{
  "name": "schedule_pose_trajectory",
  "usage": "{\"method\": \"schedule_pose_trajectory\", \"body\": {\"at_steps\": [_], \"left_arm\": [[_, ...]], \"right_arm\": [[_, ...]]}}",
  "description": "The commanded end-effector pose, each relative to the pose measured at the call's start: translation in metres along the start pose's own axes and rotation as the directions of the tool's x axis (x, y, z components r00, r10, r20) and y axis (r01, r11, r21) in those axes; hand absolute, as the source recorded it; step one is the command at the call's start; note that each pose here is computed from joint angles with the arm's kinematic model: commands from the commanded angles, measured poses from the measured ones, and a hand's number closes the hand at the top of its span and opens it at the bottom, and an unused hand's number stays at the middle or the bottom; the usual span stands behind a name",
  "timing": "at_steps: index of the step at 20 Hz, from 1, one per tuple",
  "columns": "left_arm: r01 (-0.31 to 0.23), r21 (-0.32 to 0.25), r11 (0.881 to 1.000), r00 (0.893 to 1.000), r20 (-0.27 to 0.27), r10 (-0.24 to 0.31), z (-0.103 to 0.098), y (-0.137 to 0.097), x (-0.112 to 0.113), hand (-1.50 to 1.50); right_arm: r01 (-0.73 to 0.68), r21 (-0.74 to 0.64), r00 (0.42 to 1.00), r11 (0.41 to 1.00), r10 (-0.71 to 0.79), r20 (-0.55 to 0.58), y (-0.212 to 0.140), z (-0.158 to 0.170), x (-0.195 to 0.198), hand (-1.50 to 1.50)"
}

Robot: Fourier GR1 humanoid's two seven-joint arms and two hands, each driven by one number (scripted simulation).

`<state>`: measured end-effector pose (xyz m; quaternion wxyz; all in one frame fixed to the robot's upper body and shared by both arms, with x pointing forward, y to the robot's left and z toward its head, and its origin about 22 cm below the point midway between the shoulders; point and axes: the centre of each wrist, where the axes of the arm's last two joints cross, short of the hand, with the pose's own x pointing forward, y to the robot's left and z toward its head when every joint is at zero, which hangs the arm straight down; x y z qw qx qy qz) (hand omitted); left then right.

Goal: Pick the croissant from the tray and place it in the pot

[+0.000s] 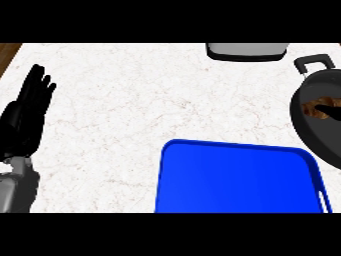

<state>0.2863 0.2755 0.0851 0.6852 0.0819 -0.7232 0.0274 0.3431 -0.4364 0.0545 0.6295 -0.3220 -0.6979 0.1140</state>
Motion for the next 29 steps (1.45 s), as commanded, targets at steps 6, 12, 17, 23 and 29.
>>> {"method": "schedule_pose_trajectory", "body": {"at_steps": [6, 12, 17, 23, 29], "left_arm": [[0.020, 0.034, 0.999, 1.000, -0.003, -0.020, 0.007, 0.014, -0.007, 0.00], [-0.007, 0.011, 1.000, 1.000, 0.009, 0.007, -0.013, 0.009, 0.002, 0.00], [0.002, -0.013, 1.000, 1.000, 0.004, -0.002, -0.005, -0.001, 0.000, 0.00], [-0.002, -0.001, 1.000, 1.000, -0.005, 0.002, -0.001, -0.003, 0.004, 0.00], [-0.011, -0.015, 1.000, 1.000, 0.004, 0.011, -0.002, 0.018, 0.012, 0.00]], "right_arm": [[0.323, -0.114, 0.946, 0.939, -0.321, 0.040, -0.067, 0.009, -0.027, -1.50], [0.336, -0.109, 0.942, 0.936, -0.335, 0.027, -0.129, 0.032, -0.045, -1.50], [0.332, -0.097, 0.943, 0.938, -0.331, 0.028, -0.172, 0.046, -0.047, -1.50], [0.322, -0.074, 0.947, 0.944, -0.320, 0.036, -0.208, 0.081, -0.060, -1.50], [0.311, -0.066, 0.950, 0.948, -0.311, 0.008, -0.204, 0.090, -0.069, -1.50]]}}
